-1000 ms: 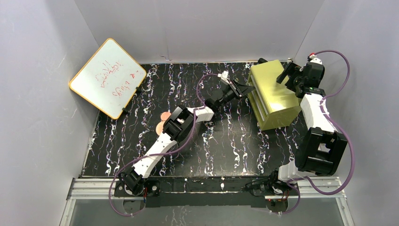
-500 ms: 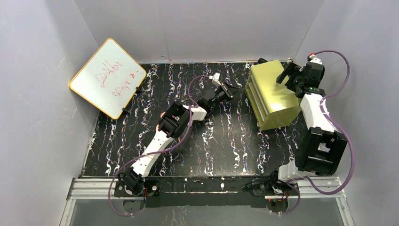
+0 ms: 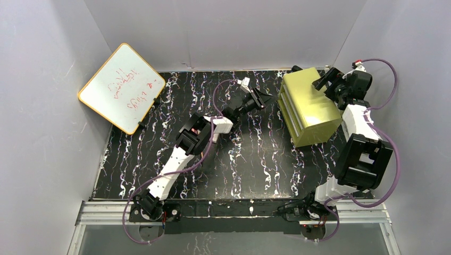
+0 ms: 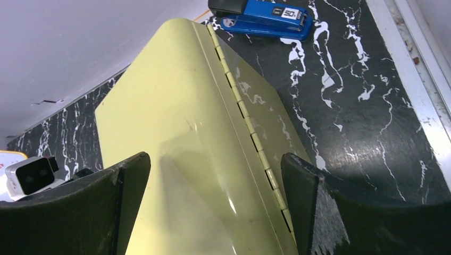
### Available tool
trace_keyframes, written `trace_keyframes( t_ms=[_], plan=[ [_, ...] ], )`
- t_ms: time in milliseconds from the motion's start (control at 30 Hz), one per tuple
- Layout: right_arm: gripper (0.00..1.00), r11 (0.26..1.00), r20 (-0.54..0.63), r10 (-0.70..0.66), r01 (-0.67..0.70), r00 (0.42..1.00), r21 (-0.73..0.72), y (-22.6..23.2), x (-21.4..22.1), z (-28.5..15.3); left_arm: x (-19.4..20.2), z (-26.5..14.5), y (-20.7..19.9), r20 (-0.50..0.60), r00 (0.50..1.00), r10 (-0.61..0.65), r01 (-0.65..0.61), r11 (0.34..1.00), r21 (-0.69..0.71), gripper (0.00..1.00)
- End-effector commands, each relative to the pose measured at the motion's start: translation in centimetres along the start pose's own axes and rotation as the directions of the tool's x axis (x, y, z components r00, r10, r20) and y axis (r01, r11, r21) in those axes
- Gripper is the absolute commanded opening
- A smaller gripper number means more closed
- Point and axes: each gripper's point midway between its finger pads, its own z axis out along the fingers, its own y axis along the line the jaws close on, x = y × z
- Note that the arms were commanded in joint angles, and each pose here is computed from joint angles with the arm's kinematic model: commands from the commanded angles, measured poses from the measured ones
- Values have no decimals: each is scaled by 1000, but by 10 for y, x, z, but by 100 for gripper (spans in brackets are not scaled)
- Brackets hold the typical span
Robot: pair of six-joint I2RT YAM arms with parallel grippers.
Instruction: Organize the makeup
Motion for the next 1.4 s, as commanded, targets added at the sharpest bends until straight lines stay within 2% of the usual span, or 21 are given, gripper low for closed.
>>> trace_keyframes(
  t_ms=[0, 200, 300, 333, 367, 633, 833, 967, 1133, 1267, 1367],
  plan=[
    [100, 988, -198, 85, -108, 977, -111, 27, 57, 8, -33, 2, -61, 26, 997, 75, -77, 992, 104, 32],
    [100, 985, -235, 74, -109, 969, -136, 40, 72, 10, -28, -8, -57, 5, 997, 82, -83, 993, 80, 48],
    [100, 986, -257, 54, -92, 965, -140, 48, 85, 12, -25, -18, -48, -1, 997, 82, -82, 995, 50, 60],
    [100, 985, -267, 46, -88, 963, -146, 52, 91, 13, -26, -20, -47, 0, 997, 81, -81, 996, 48, 67],
    [100, 985, -274, 42, -86, 961, -151, 55, 95, 14, -26, -22, -44, 1, 997, 77, -77, 996, 43, 71],
    [100, 980, -333, 2, -69, 943, -189, 80, 128, 23, -27, -35, -38, 21, 998, 65, -66, 997, 41, 76],
    [100, 973, -370, -42, -47, 928, -228, 100, 146, 32, -46, -49, -37, 65, 995, 72, -74, 997, 36, 76],
    [100, 971, -380, -56, -38, 923, -236, 104, 151, 37, -62, -58, -44, 97, 993, 65, -71, 996, 53, 71],
    [100, 971, -384, -62, -32, 921, -235, 104, 154, 39, -76, -69, -58, 105, 993, 59, -67, 995, 69, 56],
    [100, 971, -378, -69, -25, 923, -237, 104, 152, 39, -85, -88, -62, 101, 993, 58, -62, 997, 35, 39],
    [100, 971, -382, -67, -28, 922, -237, 104, 154, 39, -90, -98, -56, 110, 992, 63, -65, 998, 7, 36]
  ],
)
